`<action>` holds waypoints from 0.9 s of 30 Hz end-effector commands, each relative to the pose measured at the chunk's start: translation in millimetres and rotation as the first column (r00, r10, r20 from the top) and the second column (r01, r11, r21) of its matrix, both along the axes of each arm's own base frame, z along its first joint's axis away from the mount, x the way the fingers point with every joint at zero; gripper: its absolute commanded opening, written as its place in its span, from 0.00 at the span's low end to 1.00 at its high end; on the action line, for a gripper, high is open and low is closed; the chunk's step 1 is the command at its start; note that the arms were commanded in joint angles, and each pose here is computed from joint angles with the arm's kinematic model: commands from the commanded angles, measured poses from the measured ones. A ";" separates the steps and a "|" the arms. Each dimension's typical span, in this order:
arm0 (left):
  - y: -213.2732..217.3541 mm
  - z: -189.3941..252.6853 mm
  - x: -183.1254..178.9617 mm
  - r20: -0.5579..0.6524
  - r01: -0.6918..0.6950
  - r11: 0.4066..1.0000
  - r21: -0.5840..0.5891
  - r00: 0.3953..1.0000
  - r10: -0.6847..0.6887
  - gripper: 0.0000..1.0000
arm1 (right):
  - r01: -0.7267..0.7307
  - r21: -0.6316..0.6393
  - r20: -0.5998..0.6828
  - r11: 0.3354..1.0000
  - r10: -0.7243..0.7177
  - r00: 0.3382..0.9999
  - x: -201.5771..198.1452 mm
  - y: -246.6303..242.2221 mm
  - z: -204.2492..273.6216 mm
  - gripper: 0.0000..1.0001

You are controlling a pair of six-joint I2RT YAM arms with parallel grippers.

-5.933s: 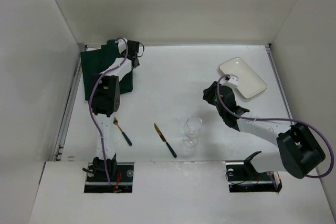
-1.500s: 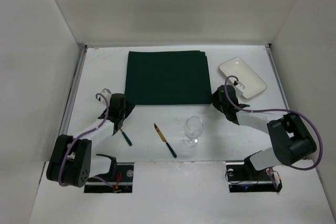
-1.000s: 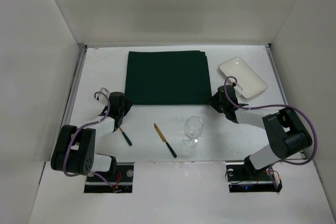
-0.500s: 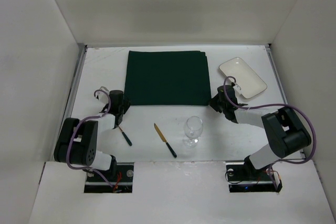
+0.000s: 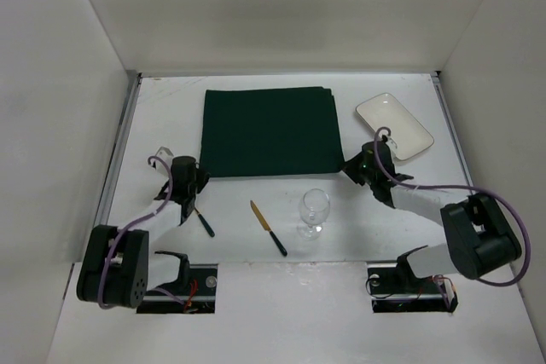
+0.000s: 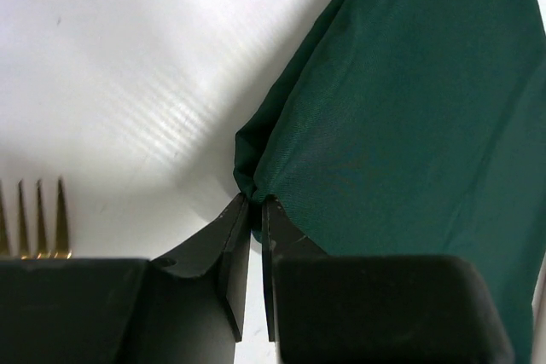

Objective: Set the dinner table for one person

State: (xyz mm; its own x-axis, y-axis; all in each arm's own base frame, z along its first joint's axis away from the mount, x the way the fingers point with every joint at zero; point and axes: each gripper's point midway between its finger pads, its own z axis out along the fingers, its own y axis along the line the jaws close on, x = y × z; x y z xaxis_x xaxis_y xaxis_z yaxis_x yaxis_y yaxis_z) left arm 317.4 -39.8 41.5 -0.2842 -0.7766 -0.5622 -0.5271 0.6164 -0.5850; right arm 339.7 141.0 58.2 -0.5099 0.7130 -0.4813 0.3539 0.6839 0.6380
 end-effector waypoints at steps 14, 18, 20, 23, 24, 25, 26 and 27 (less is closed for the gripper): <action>0.5 -8.5 -63.9 -0.081 0.041 0.998 0.044 0.996 -0.038 0.03 | 0.036 -0.019 -0.039 0.999 -0.037 0.999 -60.0 -24.9 -1.0 0.03; -2.0 -9.0 -74.9 -0.084 0.045 0.998 0.036 0.996 -0.042 0.04 | 0.040 -0.022 -0.046 0.999 -0.041 0.998 -67.9 -28.6 2.0 0.04; -2.7 -10.9 -78.0 -0.084 0.044 0.998 0.034 0.996 -0.041 0.04 | 0.038 -0.028 -0.053 0.999 -0.039 0.998 -70.1 -29.5 -0.6 0.04; -6.0 -14.3 -83.9 -0.108 0.056 0.998 0.032 0.993 -0.052 0.04 | 0.033 -0.034 -0.076 0.999 -0.035 0.996 -72.0 -28.8 -7.1 0.04; -7.1 -14.8 -85.4 -0.115 0.061 0.998 0.033 0.992 -0.057 0.04 | 0.035 -0.034 -0.082 0.999 -0.037 0.996 -72.4 -29.0 -9.1 0.04; -7.2 -14.3 -86.2 -0.119 0.063 0.997 0.034 0.991 -0.059 0.05 | 0.034 -0.036 -0.086 0.999 -0.037 0.996 -73.1 -28.5 -11.1 0.05; -7.5 -14.2 -87.0 -0.120 0.062 0.998 0.031 0.991 -0.058 0.05 | 0.030 -0.039 -0.094 0.999 -0.034 0.995 -74.9 -27.4 -13.9 0.05; -7.8 -13.8 -87.4 -0.119 0.059 0.998 0.026 0.991 -0.055 0.05 | 0.027 -0.037 -0.091 0.999 -0.030 0.995 -75.3 -26.1 -13.9 0.05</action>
